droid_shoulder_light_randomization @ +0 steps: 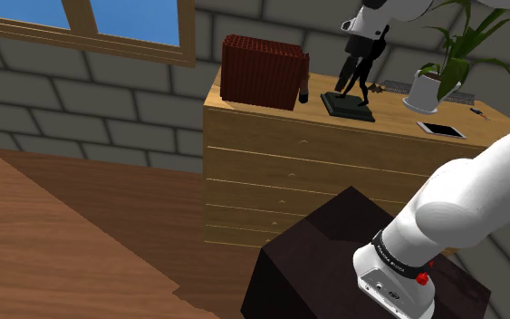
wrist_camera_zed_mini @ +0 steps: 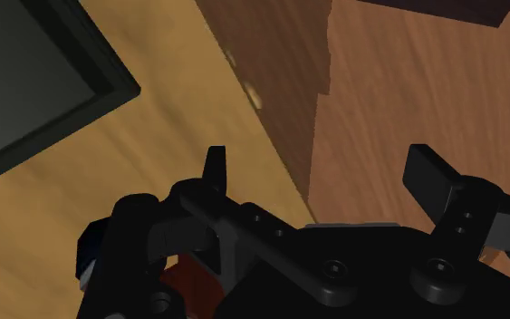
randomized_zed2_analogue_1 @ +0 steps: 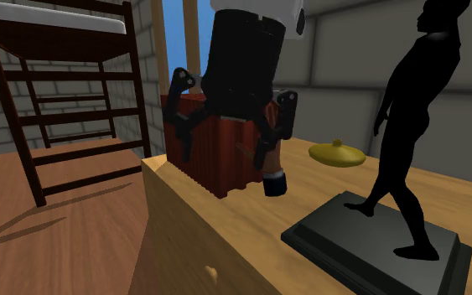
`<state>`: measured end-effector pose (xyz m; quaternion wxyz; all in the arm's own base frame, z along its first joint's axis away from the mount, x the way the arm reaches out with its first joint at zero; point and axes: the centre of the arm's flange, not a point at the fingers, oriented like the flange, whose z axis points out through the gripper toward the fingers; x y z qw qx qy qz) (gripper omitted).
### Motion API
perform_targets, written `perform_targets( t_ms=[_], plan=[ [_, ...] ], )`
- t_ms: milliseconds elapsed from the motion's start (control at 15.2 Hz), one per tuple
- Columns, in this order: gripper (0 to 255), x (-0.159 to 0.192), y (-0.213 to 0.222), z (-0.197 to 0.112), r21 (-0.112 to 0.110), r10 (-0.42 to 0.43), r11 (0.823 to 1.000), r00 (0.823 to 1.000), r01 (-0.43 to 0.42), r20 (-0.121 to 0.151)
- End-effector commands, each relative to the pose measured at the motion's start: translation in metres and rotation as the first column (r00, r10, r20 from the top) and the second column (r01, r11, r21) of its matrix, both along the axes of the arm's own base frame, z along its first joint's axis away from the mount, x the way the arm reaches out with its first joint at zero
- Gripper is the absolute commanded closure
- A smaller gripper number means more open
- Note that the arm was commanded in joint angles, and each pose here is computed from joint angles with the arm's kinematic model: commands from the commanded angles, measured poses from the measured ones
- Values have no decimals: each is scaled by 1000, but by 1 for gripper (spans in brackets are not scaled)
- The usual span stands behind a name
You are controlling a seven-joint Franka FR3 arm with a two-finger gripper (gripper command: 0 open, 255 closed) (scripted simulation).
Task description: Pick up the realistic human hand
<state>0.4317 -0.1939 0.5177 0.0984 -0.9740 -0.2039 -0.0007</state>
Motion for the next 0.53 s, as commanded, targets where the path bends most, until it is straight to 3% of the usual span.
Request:
perform_targets(
  t_ms=[0,198,462],
  plan=[
    [0,23,-23,-7,29,62,998,998,-63,10],
    [0,57,-51,-17,73,146,986,989,-148,24],
    [0,105,-82,-32,129,255,957,966,-259,50]
  ],
)
